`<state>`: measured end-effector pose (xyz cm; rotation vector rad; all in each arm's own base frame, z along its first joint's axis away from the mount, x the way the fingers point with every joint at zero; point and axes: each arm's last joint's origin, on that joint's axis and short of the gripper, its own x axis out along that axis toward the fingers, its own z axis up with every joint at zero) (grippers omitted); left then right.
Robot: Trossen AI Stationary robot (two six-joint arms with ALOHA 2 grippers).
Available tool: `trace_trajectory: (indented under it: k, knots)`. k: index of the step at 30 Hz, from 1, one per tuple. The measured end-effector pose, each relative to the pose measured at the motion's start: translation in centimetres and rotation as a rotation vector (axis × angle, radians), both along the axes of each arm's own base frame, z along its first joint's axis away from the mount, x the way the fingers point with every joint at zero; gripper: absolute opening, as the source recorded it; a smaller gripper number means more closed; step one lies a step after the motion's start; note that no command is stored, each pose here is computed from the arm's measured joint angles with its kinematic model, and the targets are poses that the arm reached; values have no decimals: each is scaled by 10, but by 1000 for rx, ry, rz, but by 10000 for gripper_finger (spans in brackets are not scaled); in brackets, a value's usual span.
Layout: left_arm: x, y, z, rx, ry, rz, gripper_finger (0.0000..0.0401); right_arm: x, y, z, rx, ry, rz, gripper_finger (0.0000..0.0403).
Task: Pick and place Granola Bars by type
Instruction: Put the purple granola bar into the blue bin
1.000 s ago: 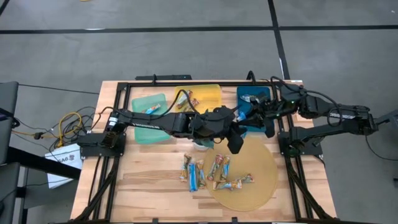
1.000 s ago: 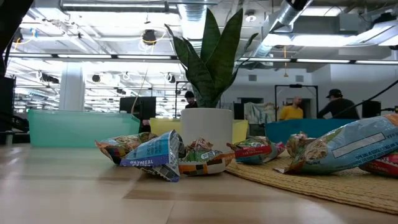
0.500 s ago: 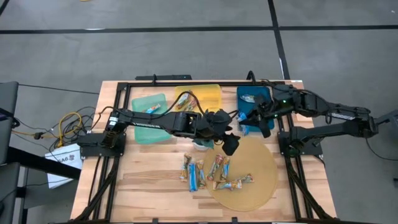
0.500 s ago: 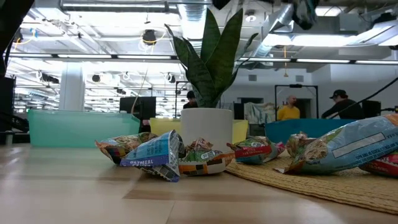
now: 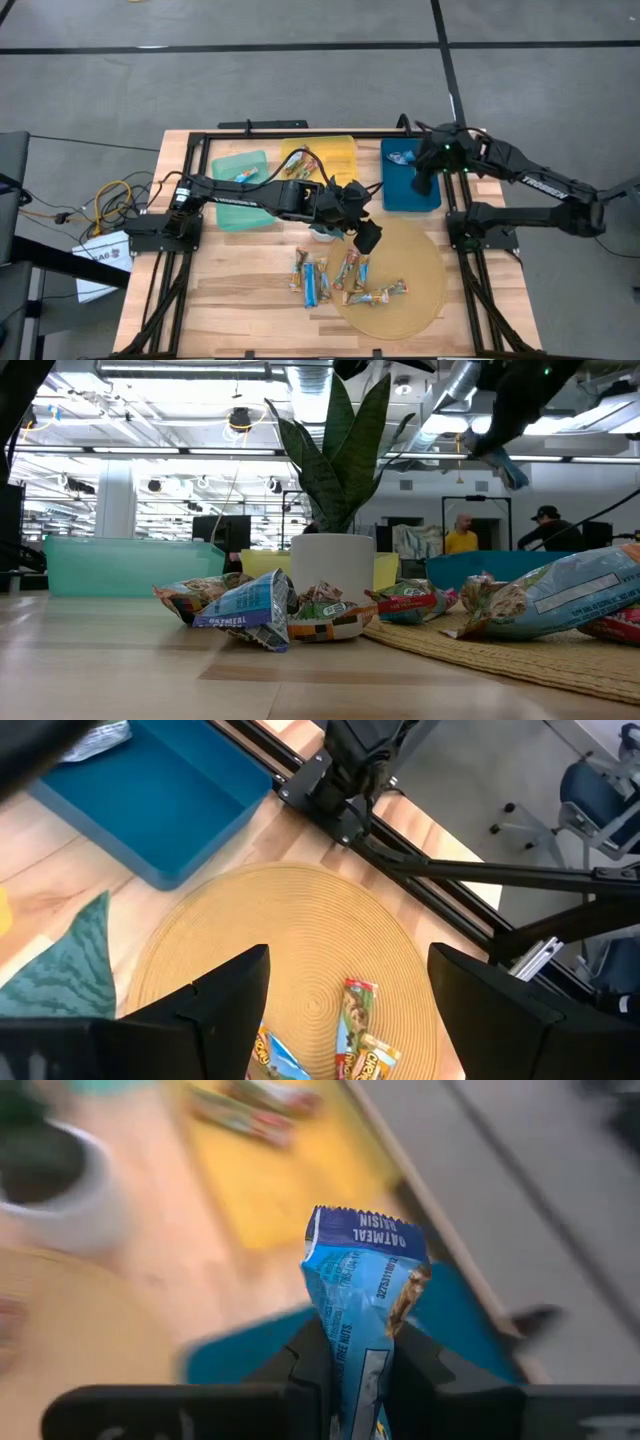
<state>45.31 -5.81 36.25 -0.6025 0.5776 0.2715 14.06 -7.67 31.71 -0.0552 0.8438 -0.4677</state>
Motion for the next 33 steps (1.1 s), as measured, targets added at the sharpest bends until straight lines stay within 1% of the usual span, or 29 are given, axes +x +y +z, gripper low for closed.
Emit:
trace_trajectory:
  k: [4, 9, 15, 23, 29, 33]
  knots:
    - [0, 0, 0, 0, 0, 0, 265, 0, -10, -3, -118, 110, -58, 55]
    - [0, 0, 0, -1, 7, -4, 265, 7, -17, -10, -185, 224, -79, 55]
    - [0, 0, -1, -3, 7, -8, 265, 16, -23, -19, -166, 285, -67, 55]
    - [-2, -1, -2, 1, 30, -9, 265, 29, -30, -35, -152, 410, 6, 55]
    - [-3, -2, -4, 3, 47, -12, 265, 45, -39, -55, -122, 532, 73, 55]
    - [-3, -3, -4, 3, 47, -16, 265, 52, -50, -71, -76, 601, 66, 55]
